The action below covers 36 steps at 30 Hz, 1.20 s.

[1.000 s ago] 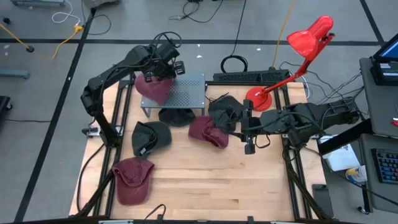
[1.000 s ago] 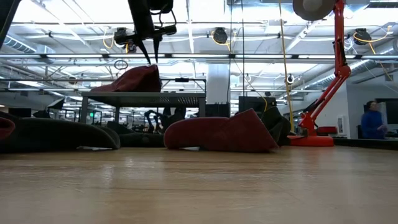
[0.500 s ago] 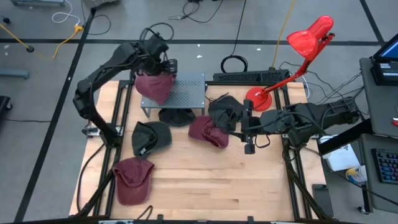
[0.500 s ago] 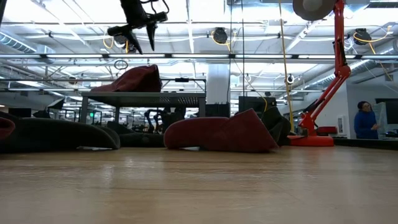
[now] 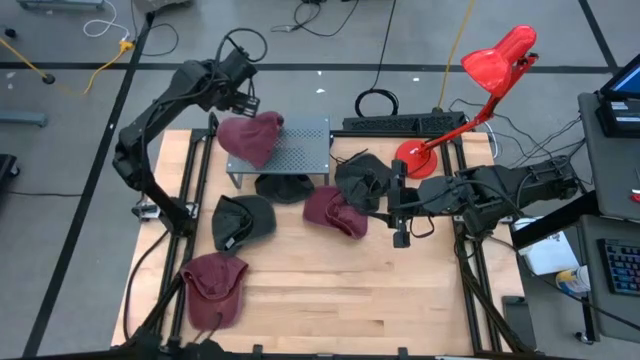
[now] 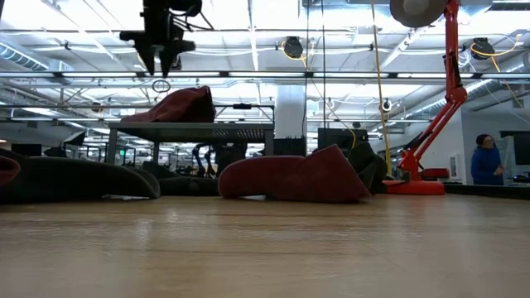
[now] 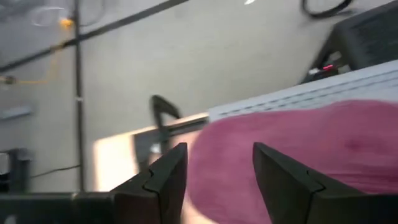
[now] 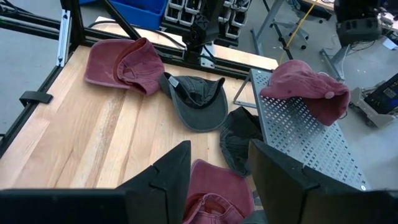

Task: Pick & Place hat
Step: Put the top right red cap on the shelf

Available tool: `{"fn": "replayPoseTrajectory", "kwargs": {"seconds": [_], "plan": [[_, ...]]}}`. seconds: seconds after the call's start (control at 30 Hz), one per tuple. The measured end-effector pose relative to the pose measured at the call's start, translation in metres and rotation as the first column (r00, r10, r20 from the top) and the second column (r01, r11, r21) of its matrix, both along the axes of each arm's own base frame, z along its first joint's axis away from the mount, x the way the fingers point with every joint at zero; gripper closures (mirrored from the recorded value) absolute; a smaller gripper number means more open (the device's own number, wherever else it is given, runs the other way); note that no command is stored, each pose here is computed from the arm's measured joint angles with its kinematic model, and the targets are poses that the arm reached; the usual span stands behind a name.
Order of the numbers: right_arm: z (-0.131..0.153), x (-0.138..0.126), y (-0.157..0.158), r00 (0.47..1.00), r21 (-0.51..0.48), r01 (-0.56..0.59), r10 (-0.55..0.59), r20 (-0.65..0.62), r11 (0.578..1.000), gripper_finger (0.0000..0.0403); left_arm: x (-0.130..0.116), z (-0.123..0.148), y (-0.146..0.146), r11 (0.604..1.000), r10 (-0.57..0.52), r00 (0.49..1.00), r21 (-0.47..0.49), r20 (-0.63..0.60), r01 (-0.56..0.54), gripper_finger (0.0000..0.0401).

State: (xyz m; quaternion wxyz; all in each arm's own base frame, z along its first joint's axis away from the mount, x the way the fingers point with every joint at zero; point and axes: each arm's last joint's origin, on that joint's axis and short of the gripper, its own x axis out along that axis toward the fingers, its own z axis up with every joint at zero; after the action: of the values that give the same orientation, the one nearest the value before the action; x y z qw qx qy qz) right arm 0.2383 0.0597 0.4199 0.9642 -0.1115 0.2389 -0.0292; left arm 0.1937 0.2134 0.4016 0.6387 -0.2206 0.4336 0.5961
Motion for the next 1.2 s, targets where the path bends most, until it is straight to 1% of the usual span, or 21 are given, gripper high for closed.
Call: {"fn": "replayPoseTrajectory", "kwargs": {"seconds": [0.17,0.27,0.37,0.53,0.7,0.83,0.97,1.2], "plan": [[0.0,0.0,0.0,1.0,0.0,0.0,0.0,0.0,1.0,0.0245,-0.015,-0.016,0.015,0.998,-0.018,0.994,-0.056,-0.108,0.012,0.024],[0.0,0.0,0.0,1.0,0.0,0.0,0.0,0.0,1.0,0.0245,-0.019,-0.032,0.021,0.994,-0.038,0.99,-0.106,-0.135,0.024,0.0251],[0.0,0.0,0.0,1.0,0.002,0.001,-0.001,0.0,1.0,0.0245,-0.025,-0.049,0.025,0.987,-0.027,0.985,-0.162,-0.168,0.0,0.026],[0.0,0.0,0.0,1.0,0.047,0.025,-0.025,0.005,0.999,0.0245,-0.034,-0.071,0.033,0.976,0.01,0.983,-0.211,-0.184,-0.05,0.0269],[0.0,0.0,0.0,0.999,0.077,0.04,-0.04,0.008,0.996,0.0245,-0.04,-0.089,0.038,0.971,0.029,0.98,-0.228,-0.195,-0.074,0.027],[0.0,0.0,0.0,0.999,0.08,0.042,-0.043,0.008,0.996,0.0245,-0.045,-0.095,0.043,0.971,0.057,0.979,-0.217,-0.196,-0.1,0.027],[0.0,0.0,0.0,0.999,0.08,0.042,-0.043,0.008,0.996,0.0245,-0.051,-0.096,0.047,0.968,0.09,0.979,-0.213,-0.182,-0.129,0.027],[0.0,0.0,0.0,0.999,0.078,0.041,-0.042,0.008,0.996,0.0245,-0.054,-0.098,0.043,0.946,0.06,0.987,-0.308,-0.151,-0.105,0.027]]}}
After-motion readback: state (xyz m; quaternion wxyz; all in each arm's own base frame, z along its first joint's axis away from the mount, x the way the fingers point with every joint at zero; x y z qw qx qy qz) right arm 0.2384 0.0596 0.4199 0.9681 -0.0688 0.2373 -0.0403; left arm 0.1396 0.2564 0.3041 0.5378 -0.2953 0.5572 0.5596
